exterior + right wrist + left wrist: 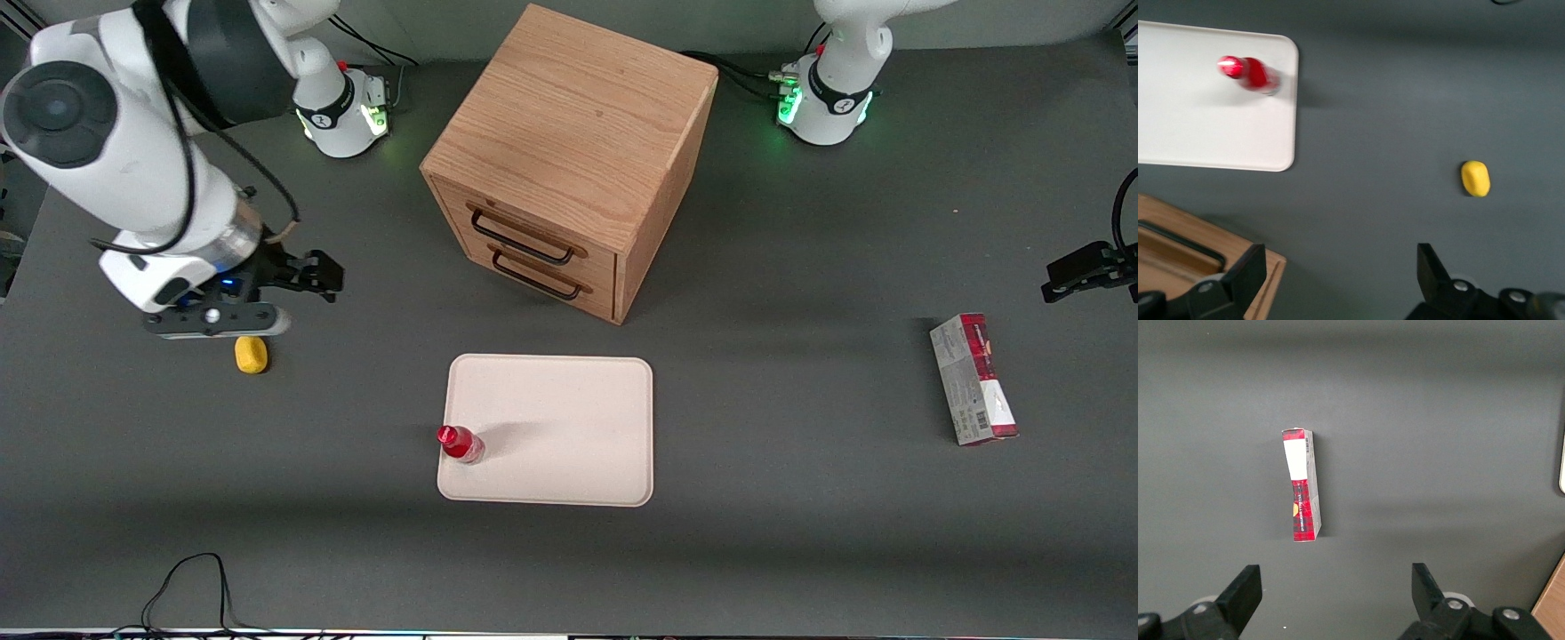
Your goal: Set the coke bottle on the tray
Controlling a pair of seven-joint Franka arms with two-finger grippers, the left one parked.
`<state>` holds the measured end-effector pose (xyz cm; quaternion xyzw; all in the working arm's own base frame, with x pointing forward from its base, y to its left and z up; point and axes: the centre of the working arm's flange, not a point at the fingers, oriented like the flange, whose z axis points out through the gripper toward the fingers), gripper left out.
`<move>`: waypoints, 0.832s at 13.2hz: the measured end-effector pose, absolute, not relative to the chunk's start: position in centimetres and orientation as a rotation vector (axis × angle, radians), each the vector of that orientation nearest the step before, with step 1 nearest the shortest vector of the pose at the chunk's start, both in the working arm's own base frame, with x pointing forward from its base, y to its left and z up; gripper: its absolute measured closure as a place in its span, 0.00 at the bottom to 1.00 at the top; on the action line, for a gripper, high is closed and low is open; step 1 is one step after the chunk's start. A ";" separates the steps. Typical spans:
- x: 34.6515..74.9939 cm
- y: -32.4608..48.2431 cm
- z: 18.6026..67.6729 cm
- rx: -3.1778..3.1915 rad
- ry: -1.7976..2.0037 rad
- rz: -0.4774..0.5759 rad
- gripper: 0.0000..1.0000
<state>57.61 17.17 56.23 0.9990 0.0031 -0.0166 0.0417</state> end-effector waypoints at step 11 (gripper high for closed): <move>56.1 -1.8 57.4 3.089 -0.069 0.056 0.00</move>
